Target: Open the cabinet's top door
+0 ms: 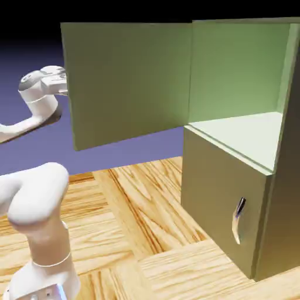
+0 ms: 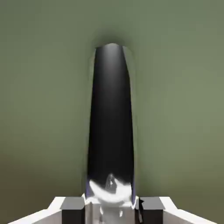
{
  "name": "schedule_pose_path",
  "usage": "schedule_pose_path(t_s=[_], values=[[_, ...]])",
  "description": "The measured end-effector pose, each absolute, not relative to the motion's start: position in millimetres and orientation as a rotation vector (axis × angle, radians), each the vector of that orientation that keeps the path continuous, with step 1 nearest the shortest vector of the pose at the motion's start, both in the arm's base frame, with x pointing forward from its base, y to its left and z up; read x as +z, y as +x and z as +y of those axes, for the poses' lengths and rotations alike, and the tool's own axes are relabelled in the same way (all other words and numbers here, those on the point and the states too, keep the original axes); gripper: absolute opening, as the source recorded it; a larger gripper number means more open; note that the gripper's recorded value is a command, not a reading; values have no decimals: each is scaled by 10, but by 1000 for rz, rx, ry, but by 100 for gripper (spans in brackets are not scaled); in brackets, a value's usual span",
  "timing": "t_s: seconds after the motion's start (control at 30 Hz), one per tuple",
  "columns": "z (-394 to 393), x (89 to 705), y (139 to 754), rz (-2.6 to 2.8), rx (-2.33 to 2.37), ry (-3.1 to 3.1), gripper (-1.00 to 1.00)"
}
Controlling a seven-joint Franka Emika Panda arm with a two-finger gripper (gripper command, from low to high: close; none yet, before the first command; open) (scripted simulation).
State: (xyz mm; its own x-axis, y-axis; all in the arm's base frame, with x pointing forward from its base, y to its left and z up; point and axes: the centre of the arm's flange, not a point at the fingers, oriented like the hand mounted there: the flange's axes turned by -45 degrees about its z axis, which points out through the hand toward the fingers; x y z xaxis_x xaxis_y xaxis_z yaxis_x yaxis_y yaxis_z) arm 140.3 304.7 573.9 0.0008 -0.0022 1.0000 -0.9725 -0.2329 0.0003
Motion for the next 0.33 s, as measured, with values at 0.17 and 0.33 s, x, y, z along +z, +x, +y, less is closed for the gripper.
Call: schedule_pose_path(t_s=[0.17,0.33], values=[[3304,5737,1441,-1122,1337,1337,-100],[3716,5737,1537,-1173,1264,1265,-100]])
